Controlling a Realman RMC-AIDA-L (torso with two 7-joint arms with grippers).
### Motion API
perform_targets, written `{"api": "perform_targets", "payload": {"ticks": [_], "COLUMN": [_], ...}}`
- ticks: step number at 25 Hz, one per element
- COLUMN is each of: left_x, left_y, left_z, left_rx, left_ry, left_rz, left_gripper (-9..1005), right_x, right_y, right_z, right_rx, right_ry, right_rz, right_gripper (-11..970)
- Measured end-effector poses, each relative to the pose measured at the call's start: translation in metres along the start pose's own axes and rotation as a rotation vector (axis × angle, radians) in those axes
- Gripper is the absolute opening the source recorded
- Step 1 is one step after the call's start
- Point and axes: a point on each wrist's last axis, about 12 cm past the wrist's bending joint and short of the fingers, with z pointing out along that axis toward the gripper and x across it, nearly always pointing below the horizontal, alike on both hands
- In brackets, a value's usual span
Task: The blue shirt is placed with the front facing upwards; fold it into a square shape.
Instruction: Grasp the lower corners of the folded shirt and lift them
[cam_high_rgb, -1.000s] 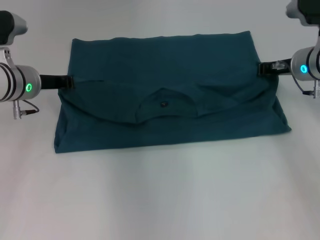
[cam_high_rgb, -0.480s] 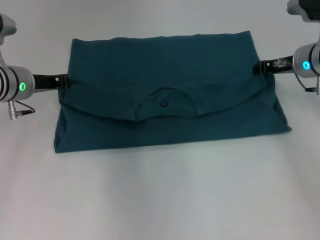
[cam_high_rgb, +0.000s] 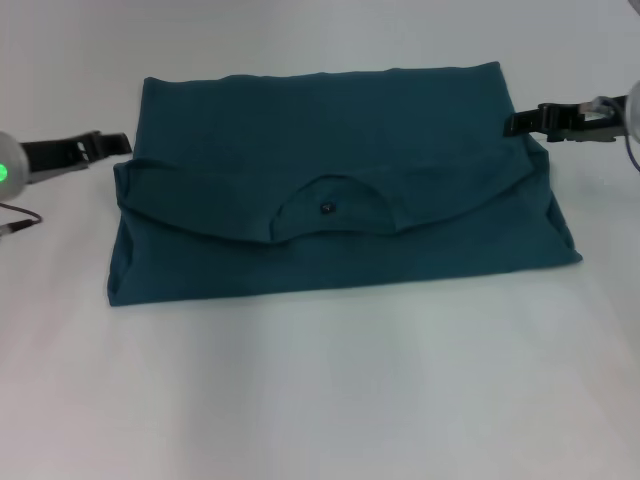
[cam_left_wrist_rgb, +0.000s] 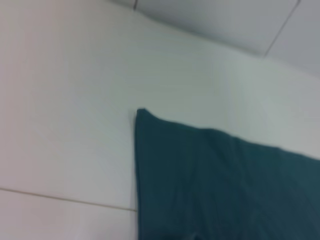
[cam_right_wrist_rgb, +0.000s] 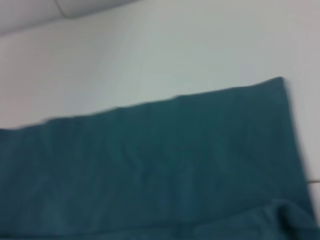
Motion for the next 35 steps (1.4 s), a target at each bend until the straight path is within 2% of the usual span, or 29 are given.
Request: {"api": "perform_targets", "payload": {"ticks": [3,7,9,12,17,25,32,35], "left_x": [0.002,0.016,0.023,0.036,0.058,0.08,0.086,0.088], "left_y": [0.008,0.03,0.039,0.051,0.056,0.062,0.066,0.067], "left_z": [-0.015,-0.029,-0.033,-0.037,-0.037,-0.03,-0.028,-0.025], "left_rx": [0.045,0.12,0.154,0.214,0.27,0.244,0.21,0.194], "left_ry": [-0.016,0.019,0.03,0.056,0.117,0.17,0.157,0.152], "left_rz": [-0.072,-0.239,-0.3,-0.384,-0.447,-0.514,-0.587,-0.575], "left_gripper": [589,744,822,836,859,859,858,858], "right_x": [0.014,0.044,0.06,0.082,0.103,0.106,0.107,0.108], "right_y": [-0.011,-0.031,-0.041,-0.051,-0.056,-0.058,-0.056,-0.057], "right_z": [-0.015,-0.034,-0.046,-0.059,-0.069,-0.071,-0.068,-0.068], "right_rx": [-0.122,-0.281,-0.35,-0.426,-0.483,-0.482,-0.485,-0.486], "right_ry": [-0.029,-0.082,-0.11,-0.122,-0.095,-0.091,-0.092,-0.097], "right_rz": [0.072,0.156,0.192,0.229,0.259,0.253,0.26,0.264], "right_gripper": [632,727,723,718,718,718,718,718]}}
